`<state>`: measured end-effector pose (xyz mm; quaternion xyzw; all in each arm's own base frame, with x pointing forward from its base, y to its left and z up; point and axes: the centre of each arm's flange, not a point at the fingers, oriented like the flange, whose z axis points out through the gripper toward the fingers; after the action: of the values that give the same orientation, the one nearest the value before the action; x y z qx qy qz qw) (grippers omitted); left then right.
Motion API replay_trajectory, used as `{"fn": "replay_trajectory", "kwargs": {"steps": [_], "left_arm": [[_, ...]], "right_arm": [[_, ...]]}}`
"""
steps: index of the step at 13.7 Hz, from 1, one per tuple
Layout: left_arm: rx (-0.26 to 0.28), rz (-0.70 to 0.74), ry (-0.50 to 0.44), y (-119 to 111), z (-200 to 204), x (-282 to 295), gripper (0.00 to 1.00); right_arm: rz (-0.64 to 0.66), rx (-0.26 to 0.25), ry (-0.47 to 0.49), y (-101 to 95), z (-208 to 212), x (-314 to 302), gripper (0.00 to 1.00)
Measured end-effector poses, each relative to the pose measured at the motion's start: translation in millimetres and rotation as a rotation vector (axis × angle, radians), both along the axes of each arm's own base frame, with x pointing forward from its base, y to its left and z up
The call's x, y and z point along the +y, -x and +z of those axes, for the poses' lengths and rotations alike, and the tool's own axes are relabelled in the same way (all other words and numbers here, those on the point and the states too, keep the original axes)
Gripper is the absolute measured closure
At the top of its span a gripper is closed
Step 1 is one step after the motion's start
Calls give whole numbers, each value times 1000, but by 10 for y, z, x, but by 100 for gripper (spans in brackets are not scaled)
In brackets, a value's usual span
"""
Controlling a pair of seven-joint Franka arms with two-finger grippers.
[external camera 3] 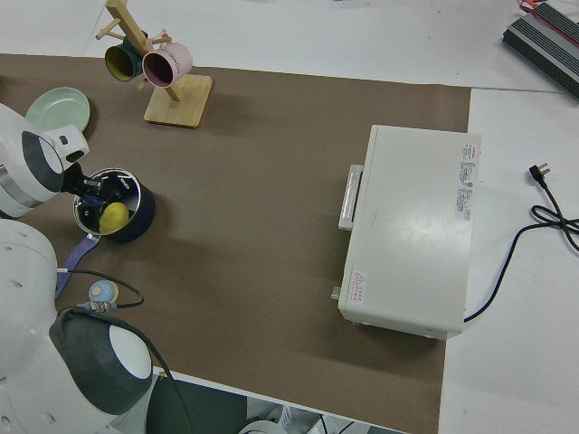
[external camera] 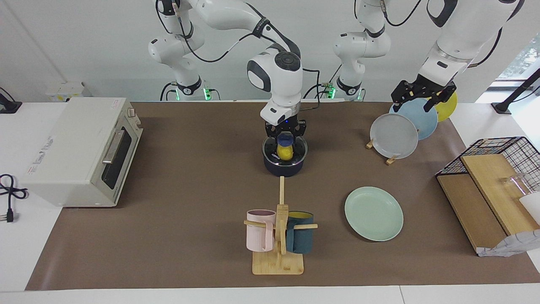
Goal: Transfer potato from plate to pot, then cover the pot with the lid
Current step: 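Lower the glass lid onto the pot with the right gripper, then release the lid and withdraw the right gripper from the pot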
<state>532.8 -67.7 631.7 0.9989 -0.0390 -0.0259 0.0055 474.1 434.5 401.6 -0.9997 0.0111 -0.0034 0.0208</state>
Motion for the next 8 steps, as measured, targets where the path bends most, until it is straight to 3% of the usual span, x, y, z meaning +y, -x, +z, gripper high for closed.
{"fn": "replay_trajectory", "kwargs": {"steps": [2,3,8], "left_arm": [[0,0,0,0,0,0,0],[0,0,0,0,0,0,0],[0,1,0,-1,0,9,0]], "right_arm": [[6,10,5,48,-51,20,5],[6,5,1,41,-21,27,0],[-24,-32,-23,-221,670,-97,0]]}}
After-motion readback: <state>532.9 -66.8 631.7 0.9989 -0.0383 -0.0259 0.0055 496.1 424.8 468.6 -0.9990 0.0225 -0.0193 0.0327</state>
